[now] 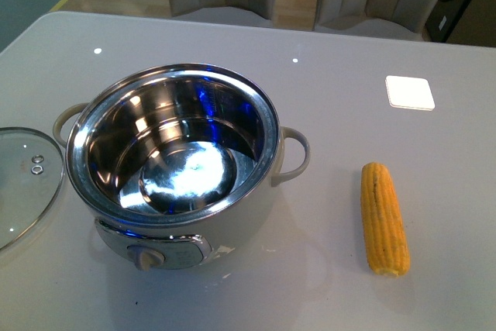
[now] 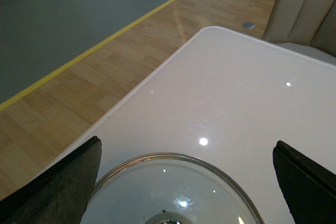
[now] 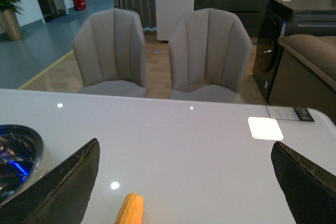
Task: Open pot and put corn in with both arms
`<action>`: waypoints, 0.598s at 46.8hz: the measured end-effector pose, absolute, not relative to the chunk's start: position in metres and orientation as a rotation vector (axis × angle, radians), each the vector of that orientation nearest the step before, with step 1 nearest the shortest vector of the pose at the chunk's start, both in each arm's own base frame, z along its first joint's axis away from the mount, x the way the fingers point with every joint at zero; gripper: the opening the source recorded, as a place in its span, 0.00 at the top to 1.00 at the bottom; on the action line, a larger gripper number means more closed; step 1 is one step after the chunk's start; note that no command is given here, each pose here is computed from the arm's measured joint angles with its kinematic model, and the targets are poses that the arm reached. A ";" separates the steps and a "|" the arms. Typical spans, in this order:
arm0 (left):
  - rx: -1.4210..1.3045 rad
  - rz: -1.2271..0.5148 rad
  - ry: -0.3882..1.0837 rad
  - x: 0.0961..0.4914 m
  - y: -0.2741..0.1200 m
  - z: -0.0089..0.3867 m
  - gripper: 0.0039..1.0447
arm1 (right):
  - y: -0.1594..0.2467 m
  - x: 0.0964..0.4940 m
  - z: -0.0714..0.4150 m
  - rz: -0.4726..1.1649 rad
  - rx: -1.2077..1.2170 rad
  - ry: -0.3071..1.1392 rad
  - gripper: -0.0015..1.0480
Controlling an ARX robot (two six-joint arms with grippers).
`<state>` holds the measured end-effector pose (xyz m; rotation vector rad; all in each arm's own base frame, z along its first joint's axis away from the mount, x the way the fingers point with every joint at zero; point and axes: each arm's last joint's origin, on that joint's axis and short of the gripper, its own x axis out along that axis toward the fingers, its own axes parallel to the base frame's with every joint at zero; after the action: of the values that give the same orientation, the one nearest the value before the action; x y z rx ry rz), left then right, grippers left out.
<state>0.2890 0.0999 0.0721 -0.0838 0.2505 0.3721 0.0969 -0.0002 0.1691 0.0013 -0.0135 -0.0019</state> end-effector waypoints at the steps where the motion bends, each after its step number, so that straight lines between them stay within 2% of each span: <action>1: -0.085 0.367 0.249 0.286 0.098 0.077 0.06 | 0.000 0.097 0.169 -0.002 0.001 -0.014 0.09; 13: -0.100 0.303 0.201 0.248 0.067 0.131 0.06 | 0.000 0.097 0.169 -0.002 0.001 -0.014 0.09; 28: -0.099 0.253 0.152 0.205 0.039 0.167 0.06 | 0.000 0.097 0.169 -0.002 0.001 -0.014 0.09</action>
<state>0.2049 0.0388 0.1674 -0.0992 0.1516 0.2531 0.0969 -0.0002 0.1691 0.0013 -0.0135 -0.0023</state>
